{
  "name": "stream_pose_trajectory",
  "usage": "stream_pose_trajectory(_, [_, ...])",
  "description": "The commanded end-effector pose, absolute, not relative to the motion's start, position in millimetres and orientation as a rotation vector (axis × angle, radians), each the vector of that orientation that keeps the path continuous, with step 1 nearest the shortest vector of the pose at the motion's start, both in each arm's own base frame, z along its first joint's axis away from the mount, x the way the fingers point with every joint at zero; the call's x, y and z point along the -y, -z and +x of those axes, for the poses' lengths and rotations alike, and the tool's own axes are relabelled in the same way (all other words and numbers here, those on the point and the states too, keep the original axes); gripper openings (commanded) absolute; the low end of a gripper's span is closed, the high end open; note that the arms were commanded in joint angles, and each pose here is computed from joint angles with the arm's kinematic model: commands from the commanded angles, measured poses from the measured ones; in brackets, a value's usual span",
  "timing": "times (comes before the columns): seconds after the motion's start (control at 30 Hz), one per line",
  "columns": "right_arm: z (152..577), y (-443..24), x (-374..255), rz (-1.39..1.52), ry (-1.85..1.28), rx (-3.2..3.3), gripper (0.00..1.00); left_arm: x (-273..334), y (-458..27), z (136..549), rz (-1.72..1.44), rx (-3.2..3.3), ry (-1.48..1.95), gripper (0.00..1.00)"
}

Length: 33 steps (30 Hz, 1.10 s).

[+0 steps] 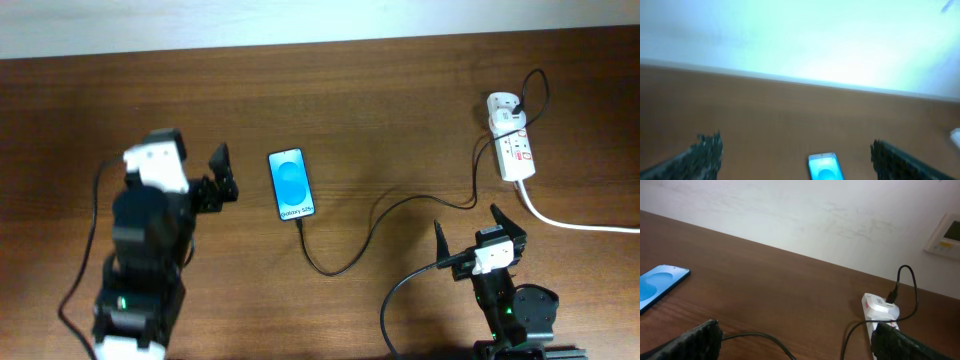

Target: Plug charger to phone and switch on socket

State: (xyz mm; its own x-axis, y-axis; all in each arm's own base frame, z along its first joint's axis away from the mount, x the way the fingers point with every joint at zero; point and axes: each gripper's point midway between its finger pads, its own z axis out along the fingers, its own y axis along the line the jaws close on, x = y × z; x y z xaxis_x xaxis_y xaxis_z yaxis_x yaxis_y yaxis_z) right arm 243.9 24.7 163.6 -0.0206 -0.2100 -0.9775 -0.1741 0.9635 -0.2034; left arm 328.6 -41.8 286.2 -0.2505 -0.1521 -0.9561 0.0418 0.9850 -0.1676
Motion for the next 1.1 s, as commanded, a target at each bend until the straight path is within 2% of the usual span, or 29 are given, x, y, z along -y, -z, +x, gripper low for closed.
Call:
stream_pose_trajectory(0.0, [243,-161,-28,-0.317,0.018,-1.596,0.99,37,-278,309,0.053,-1.684,0.071,0.99])
stream_pose_trajectory(0.3, [243,-161,-28,-0.317,0.018,-1.596,0.99,29,-227,269,0.199,-1.592,-0.064,0.99])
stream_pose_trajectory(0.77, [243,-161,-28,-0.317,0.018,-1.596,0.99,15,-148,248,0.200,-1.676,-0.118,0.99])
stream_pose_trajectory(1.07, [243,-161,-28,-0.317,0.018,-1.596,0.99,15,-158,245,0.193,-1.634,-0.117,0.99])
